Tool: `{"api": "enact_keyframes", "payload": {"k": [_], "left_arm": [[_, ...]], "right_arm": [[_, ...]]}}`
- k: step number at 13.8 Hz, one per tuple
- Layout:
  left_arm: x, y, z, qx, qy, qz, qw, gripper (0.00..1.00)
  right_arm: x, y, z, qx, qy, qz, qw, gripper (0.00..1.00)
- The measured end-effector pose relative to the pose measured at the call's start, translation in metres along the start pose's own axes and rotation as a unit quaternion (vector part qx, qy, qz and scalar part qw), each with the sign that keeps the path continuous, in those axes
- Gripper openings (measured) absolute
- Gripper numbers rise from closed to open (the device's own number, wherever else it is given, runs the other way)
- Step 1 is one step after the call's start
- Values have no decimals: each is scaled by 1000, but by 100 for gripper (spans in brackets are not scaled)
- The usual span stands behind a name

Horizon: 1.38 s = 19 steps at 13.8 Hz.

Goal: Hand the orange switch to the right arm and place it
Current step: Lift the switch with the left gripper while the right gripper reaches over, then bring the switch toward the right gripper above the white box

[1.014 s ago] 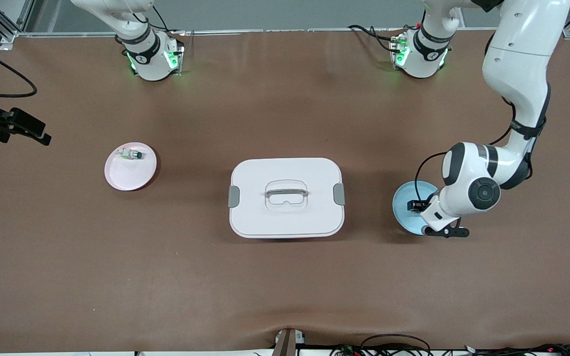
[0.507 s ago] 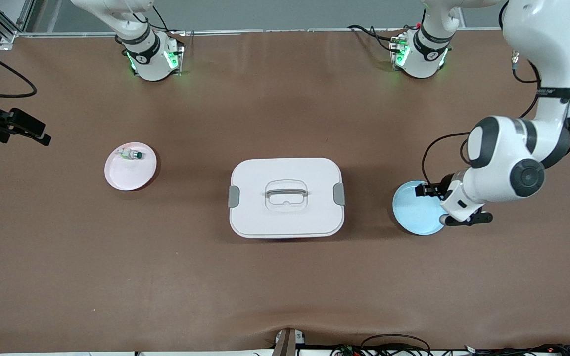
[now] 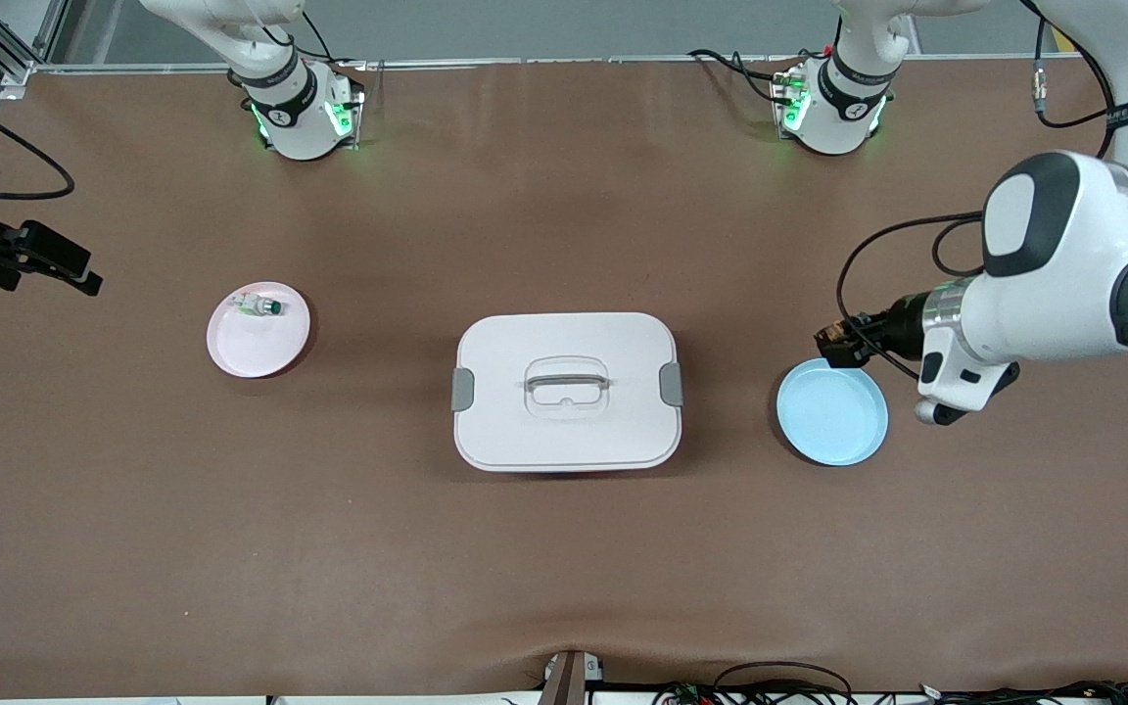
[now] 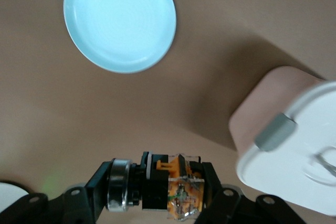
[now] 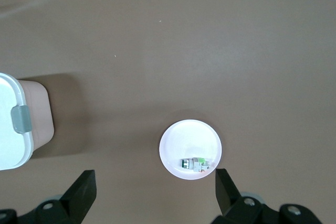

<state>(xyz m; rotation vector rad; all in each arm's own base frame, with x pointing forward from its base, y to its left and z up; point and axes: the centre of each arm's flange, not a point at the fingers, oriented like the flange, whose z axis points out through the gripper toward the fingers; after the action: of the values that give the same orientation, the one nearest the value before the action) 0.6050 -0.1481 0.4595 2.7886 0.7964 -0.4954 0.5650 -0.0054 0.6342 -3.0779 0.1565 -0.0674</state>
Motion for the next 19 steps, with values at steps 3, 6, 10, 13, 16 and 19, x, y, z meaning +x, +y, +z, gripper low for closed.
{"api": "enact_keyframes", "payload": {"k": [3,6,10,13,16,19], "left_arm": [[-41,35,-21,-36,-12,-58,998,73],[-83,69,-33,-61,-34,-124,990,73],[-131,110,-29,-86,-47,-190,977,73],[-161,138,-26,-130,-62,-216,966,73],[-181,163,-22,-177,-104,-254,945,73],[-203,188,-4,-200,-134,-275,931,73]], "right_arm": [[-1,-8,-4,17,2,-1,1000,100],[-1,-14,-6,42,1,9,999,100],[-2,-29,-5,57,-1,0,998,100],[-4,-70,1,116,-11,36,992,100],[-1,-109,34,179,-5,72,981,100],[-26,-161,80,228,5,90,969,100]]}}
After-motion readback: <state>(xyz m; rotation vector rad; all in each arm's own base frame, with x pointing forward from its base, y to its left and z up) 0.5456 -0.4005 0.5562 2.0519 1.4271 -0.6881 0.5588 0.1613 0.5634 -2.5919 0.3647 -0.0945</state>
